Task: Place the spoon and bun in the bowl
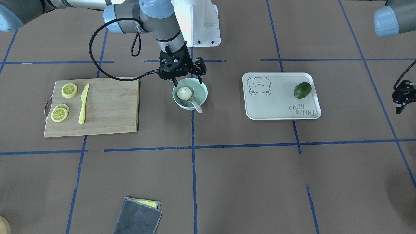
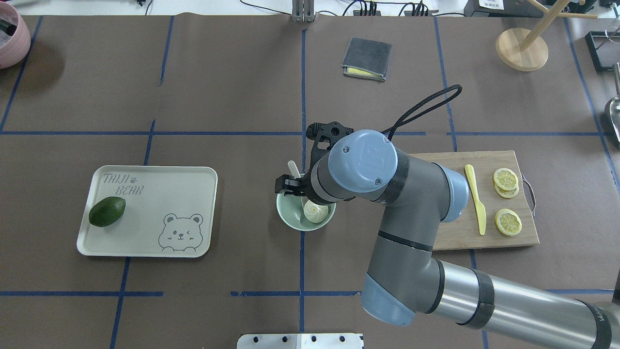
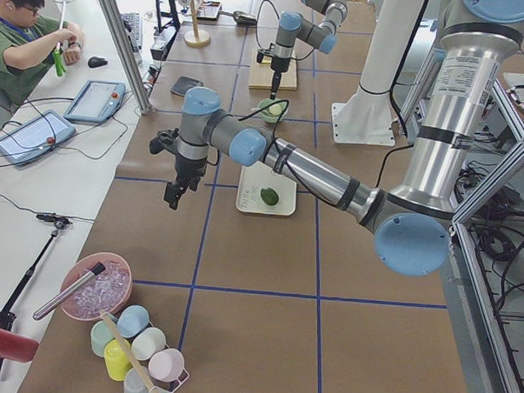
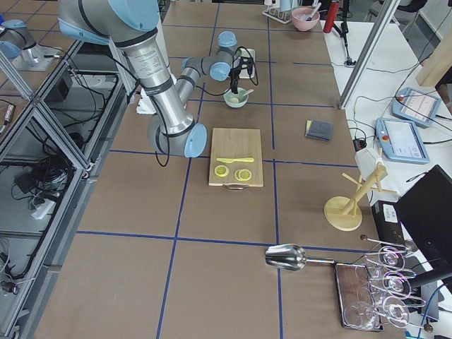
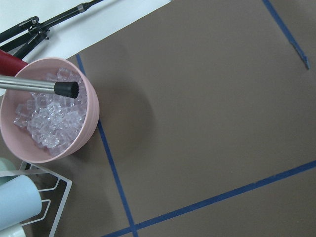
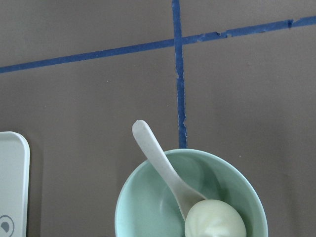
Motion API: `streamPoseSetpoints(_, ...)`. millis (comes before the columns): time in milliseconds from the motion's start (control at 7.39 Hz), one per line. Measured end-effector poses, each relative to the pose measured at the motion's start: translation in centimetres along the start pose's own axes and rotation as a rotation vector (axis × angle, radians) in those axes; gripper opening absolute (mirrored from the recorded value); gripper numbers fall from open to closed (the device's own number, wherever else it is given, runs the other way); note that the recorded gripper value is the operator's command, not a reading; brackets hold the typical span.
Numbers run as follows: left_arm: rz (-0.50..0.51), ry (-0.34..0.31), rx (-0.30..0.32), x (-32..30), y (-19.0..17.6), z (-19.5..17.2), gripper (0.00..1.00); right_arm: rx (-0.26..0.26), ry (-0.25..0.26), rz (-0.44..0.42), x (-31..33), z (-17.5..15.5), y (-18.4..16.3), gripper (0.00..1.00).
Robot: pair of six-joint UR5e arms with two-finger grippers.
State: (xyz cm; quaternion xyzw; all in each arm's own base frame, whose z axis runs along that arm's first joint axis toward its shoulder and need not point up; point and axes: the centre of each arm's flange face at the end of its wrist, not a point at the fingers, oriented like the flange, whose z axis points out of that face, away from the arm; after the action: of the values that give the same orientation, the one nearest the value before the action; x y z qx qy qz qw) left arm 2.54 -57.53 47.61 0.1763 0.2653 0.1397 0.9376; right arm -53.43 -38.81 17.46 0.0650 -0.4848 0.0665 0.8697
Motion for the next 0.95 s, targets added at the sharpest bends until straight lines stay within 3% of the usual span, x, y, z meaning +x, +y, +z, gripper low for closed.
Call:
streamPoseSetpoints(271,-0.019,0.036,-0.070,-6.2,4.4,2.5,1.00,-0.007,0.032,-0.025,3.3,-3.5,-2.2,1.00)
streamPoseSetpoints(541,-0.107,0.102,-0.121,-10.4,8.8,4.6,1.00,-0.013,0.093,-0.098,8.4,-7.6,-5.6,1.00)
streamPoseSetpoints(677,-0.153,0.157,-0.144,-11.4,11.0,6.0,1.00,-0.025,0.121,-0.130,12.0,-9.0,-8.0,1.00)
streamPoseSetpoints(947,-0.208,0.207,-0.178,-12.0,14.2,7.7,1.00,-0.056,0.157,-0.175,20.9,-12.5,-13.2,1.00)
